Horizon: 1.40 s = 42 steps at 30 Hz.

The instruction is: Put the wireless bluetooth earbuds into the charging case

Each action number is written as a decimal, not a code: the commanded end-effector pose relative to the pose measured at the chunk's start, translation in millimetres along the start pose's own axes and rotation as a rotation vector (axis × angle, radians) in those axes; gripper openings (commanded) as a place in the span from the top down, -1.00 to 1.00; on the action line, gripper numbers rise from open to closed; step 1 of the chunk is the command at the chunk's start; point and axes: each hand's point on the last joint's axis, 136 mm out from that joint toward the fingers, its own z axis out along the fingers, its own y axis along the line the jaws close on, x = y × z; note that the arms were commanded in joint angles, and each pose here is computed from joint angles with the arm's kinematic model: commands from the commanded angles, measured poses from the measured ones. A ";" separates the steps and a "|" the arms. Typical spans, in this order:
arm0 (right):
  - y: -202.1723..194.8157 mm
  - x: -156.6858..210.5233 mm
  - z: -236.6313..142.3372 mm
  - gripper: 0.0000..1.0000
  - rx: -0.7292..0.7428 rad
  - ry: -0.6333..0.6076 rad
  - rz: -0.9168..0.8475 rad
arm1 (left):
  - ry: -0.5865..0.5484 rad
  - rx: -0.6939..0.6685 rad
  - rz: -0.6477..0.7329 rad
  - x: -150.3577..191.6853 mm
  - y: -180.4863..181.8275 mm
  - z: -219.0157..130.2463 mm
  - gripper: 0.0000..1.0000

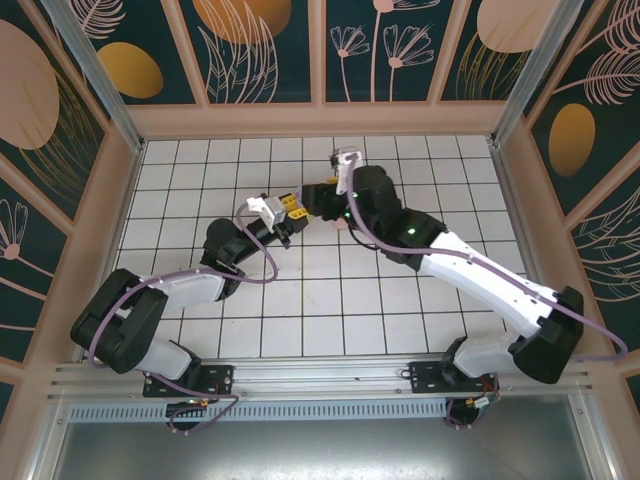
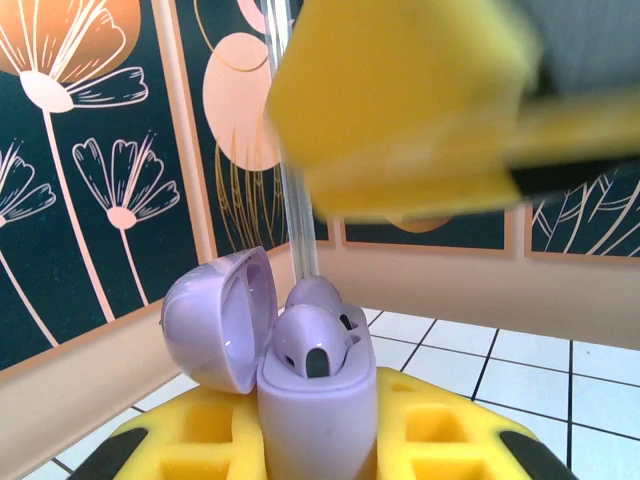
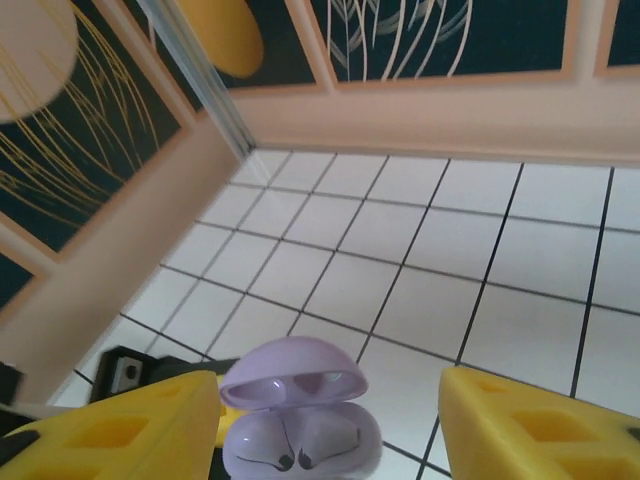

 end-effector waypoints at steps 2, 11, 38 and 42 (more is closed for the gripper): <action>3.6 -45.7 -32.3 -0.22 -0.073 -0.085 0.088 | -0.066 0.017 0.011 -18.6 -4.3 0.2 1.00; -22.7 -26.8 3.2 -0.05 -0.029 0.084 0.104 | 0.028 0.081 -0.002 9.9 -19.5 -4.9 1.00; 7.5 86.8 18.9 1.00 -0.166 0.564 0.039 | 0.057 0.110 -0.012 20.9 -27.7 -1.1 1.00; 4.5 94.9 -13.5 1.00 -0.174 0.554 0.075 | 0.049 0.088 -0.011 18.9 -23.4 0.5 1.00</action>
